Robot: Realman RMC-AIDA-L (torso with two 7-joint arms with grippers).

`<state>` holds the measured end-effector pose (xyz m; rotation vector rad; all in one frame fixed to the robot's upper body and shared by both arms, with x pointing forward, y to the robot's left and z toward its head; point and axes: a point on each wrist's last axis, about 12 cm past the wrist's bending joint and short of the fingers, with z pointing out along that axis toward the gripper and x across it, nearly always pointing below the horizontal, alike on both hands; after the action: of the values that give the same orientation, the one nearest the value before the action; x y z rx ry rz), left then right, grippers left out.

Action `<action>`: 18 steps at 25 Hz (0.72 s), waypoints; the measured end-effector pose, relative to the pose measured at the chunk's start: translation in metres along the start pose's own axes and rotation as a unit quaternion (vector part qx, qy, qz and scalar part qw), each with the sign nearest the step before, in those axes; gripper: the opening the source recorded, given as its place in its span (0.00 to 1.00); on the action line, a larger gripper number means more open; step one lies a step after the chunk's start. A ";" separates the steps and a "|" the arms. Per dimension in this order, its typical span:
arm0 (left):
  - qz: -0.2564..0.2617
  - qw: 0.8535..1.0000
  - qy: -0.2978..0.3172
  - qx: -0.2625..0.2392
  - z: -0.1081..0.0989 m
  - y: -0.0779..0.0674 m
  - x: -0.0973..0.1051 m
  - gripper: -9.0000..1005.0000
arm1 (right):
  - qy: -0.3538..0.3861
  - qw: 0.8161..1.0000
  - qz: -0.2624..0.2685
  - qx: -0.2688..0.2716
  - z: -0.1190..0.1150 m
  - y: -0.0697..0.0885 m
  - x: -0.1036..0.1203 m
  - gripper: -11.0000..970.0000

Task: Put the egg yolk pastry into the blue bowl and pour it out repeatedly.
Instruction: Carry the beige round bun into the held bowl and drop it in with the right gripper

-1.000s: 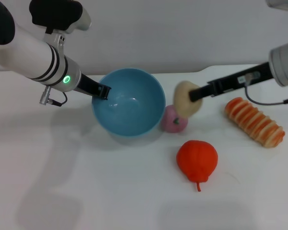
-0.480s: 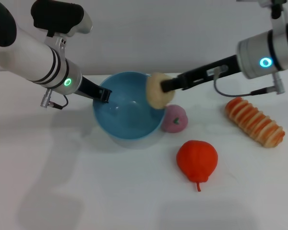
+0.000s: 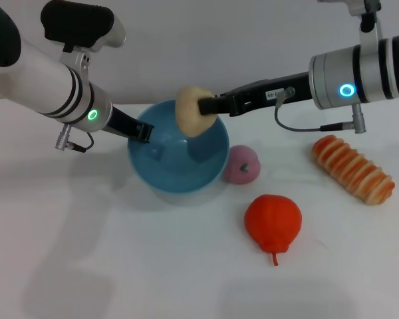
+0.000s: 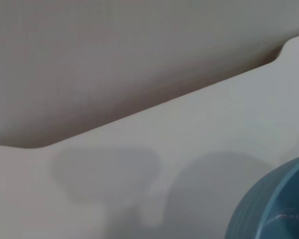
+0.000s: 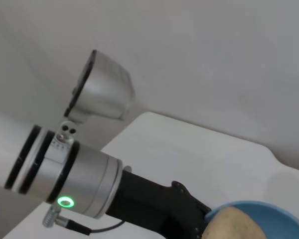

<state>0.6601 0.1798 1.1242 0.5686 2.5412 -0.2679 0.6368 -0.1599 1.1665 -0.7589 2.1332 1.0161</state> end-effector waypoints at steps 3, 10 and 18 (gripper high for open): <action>0.000 1.000 0.000 0.000 0.000 0.000 0.000 0.01 | -0.003 1.000 0.010 0.009 0.000 -0.004 0.003 0.03; 0.001 1.000 0.000 -0.001 0.000 0.000 0.000 0.01 | -0.001 1.000 0.013 0.012 0.001 -0.006 0.006 0.13; 0.000 1.000 0.000 -0.001 0.000 0.001 0.001 0.01 | -0.030 0.998 -0.021 0.049 -0.017 -0.017 0.013 0.41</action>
<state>0.6597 0.1807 1.1231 0.5670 2.5417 -0.2642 0.6359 -0.1859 1.1580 -0.7148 2.0894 0.8952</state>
